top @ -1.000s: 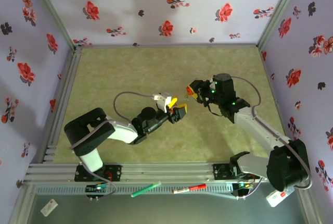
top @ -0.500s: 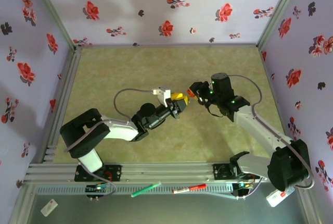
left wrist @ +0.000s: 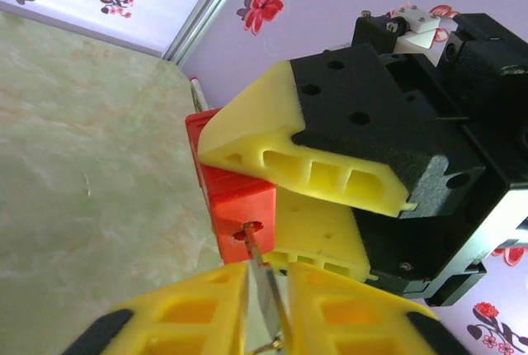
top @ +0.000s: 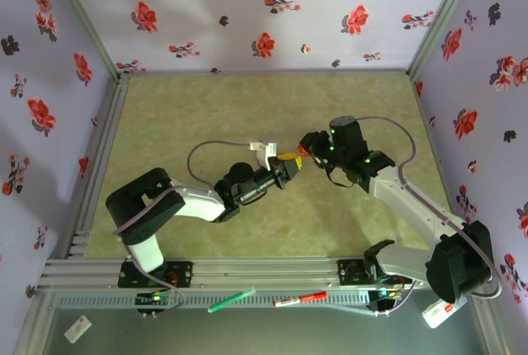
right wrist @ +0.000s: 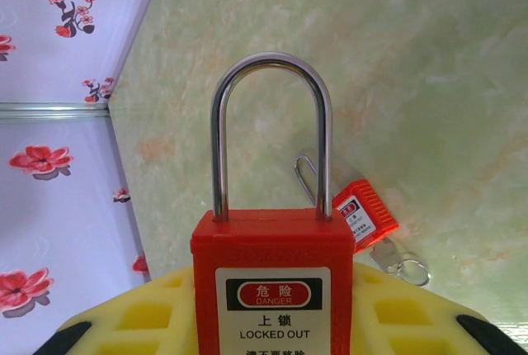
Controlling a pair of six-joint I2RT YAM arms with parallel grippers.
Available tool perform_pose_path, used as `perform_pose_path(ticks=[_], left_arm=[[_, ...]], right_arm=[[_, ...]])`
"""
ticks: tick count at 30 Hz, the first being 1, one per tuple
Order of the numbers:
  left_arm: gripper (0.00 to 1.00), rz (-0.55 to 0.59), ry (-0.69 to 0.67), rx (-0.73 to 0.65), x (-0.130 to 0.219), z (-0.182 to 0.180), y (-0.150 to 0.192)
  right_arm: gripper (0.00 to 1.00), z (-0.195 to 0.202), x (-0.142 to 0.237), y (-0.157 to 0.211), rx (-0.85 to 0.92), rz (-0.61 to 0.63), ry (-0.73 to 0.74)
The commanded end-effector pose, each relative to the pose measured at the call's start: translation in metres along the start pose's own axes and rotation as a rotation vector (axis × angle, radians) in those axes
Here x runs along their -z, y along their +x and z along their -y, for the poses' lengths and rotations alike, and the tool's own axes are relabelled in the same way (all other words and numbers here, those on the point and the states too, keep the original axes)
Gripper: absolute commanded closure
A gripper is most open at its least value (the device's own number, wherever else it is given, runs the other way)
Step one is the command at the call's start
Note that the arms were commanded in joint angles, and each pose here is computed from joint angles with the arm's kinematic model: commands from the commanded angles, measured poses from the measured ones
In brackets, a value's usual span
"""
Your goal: Unlock with the key
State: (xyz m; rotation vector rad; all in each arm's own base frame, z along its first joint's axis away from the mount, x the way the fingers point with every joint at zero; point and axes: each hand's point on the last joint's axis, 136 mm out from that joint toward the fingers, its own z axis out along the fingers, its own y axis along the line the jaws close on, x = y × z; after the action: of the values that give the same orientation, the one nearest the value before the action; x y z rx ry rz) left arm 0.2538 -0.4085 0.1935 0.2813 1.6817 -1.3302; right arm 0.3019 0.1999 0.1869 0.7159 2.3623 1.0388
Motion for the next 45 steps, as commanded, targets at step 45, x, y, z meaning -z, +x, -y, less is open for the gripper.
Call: perform_pose_path(ticks=[45], left_arm=[[1.0,-0.038,0.173,0.126,-0.034,0.039,-0.004]], right_arm=[[1.0,-0.009,-0.005,0.009,0.036,0.03,-0.018]])
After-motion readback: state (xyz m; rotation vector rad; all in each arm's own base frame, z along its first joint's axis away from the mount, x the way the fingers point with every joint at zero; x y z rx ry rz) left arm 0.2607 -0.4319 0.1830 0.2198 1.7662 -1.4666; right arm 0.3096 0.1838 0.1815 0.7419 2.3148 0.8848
